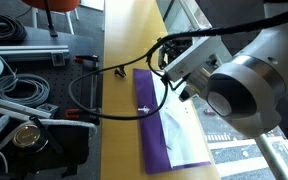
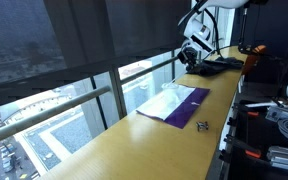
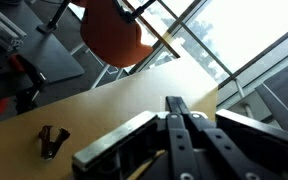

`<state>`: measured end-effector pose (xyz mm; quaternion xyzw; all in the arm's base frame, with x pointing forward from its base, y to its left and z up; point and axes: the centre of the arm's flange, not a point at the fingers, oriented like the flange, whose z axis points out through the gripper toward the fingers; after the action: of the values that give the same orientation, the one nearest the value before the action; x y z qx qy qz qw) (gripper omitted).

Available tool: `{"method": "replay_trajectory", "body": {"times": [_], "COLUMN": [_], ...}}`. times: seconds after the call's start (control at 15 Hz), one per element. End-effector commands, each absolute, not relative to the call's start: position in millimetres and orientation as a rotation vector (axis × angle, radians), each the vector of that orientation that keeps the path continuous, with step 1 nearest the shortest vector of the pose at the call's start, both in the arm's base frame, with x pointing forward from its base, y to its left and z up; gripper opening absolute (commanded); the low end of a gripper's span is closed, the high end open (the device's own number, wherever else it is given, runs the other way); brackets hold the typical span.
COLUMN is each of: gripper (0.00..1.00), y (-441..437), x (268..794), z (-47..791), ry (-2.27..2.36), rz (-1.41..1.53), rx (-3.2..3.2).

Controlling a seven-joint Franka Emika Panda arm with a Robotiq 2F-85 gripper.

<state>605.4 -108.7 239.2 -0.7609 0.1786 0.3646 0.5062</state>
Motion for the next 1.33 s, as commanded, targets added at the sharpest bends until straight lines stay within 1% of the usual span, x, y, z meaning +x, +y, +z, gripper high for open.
{"method": "replay_trajectory", "body": {"times": [0.0, 1.27], "gripper": [0.00, 0.00], "y": [-105, -112], "x": [602, 582], "z": [244, 264], "ry": [0.436, 0.444], "rz": [0.859, 0.847], "rx": [-1.847, -1.872]}}
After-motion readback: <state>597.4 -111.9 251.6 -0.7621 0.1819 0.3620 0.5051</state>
